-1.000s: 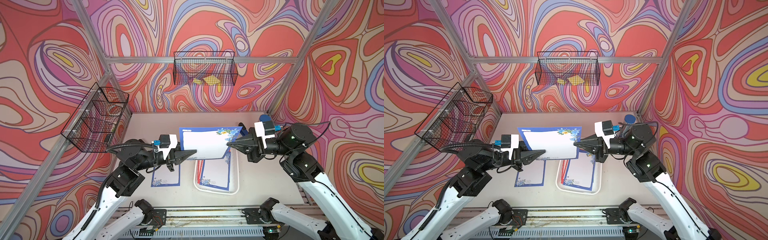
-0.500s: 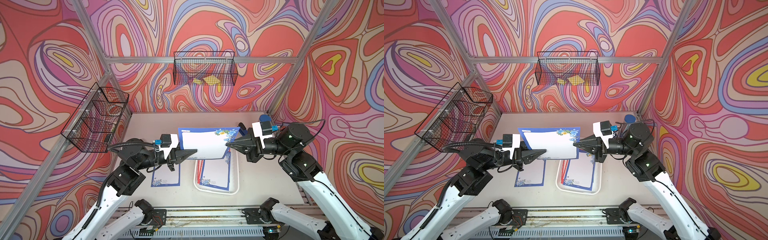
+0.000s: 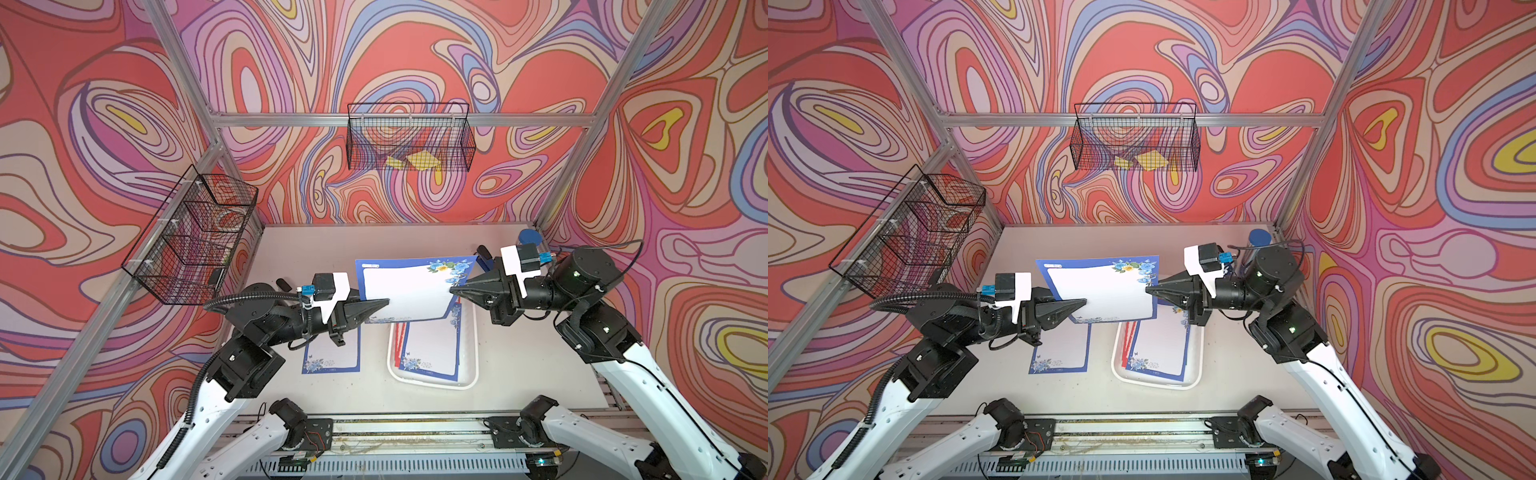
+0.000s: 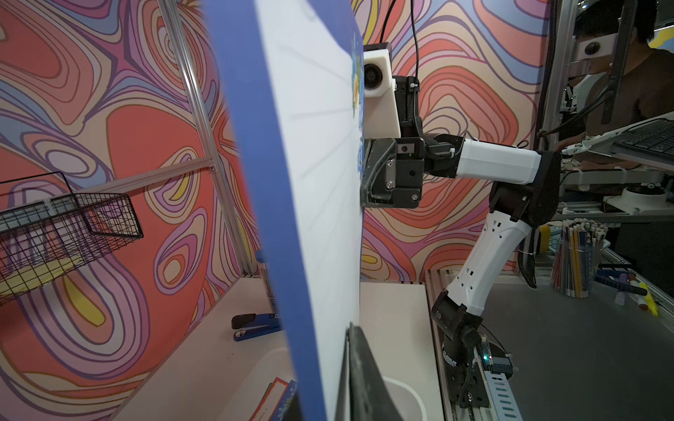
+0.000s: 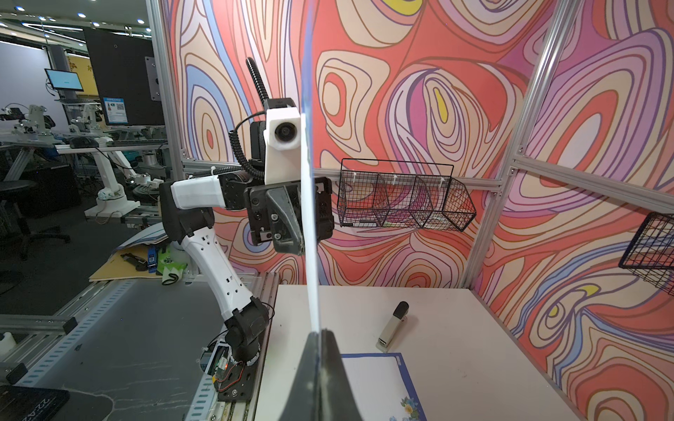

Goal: Take out the stationery paper from the storage box
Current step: Place the stationery paper at the center of the board.

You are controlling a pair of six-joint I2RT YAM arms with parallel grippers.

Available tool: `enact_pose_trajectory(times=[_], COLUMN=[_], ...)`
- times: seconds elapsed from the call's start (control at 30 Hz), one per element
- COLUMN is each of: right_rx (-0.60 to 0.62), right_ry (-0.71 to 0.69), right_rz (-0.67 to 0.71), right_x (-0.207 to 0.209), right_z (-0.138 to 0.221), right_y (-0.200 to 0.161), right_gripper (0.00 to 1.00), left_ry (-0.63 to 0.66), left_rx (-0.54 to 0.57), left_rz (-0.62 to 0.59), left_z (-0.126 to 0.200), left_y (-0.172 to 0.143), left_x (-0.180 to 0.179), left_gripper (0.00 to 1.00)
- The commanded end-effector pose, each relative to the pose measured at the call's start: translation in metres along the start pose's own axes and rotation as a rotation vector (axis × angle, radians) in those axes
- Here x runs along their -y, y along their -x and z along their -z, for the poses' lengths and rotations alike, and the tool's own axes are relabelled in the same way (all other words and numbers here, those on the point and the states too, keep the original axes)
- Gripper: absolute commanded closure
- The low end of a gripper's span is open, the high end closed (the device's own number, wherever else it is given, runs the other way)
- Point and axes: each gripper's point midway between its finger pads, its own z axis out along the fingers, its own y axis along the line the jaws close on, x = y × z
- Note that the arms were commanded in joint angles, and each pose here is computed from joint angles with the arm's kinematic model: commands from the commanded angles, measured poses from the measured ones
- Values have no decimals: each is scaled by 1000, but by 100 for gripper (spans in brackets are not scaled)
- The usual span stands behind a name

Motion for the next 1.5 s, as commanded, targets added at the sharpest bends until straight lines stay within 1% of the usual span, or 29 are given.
enact_pose_trajectory(times=[0.0,0.17,0.27,0.37,0.53,0.63,0.73,0.8,0.9,1.03,1.1,1.17,1.3,1.47], right_rx=[6,9,8,5,-3,-24,-34,-35,-31,-35,-42,-49,-49,-47], right_ry=[6,9,6,-24,-145,-187,-198,-216,-250,-315,-348,-383,-423,-427], right_rz=[-4,-7,-8,-18,-78,-117,-133,-129,-114,-104,-107,-114,-126,-138], right_x=[-2,-2,-1,6,35,48,53,56,61,73,79,86,95,98], right_z=[0,0,-1,-2,-6,-9,-11,-10,-9,-6,-5,-4,-3,-4], right_y=[-1,0,0,-2,-6,-13,-18,-20,-20,-23,-26,-29,-32,-30], right_gripper=[100,100,100,100,100,91,77,75,74,74,74,74,75,75], left_ry=[8,11,31,146,300,358,394,420,457,505,555,621,703,760], left_rx=[13,9,10,-5,-97,-138,-173,-206,-275,-394,-455,-529,-643,-793], left_rz=[-30,-33,-26,39,95,121,139,154,174,214,244,282,374,480], left_z=[3,4,4,4,10,16,21,25,31,41,48,55,62,63], left_y=[3,2,2,1,-11,-18,-23,-28,-38,-54,-61,-70,-87,-119], left_x=[2,2,-1,-22,-48,-55,-58,-61,-64,-67,-73,-81,-91,-103], left_gripper=[93,100,100,100,100,100,100,100,100,100,100,100,100,100])
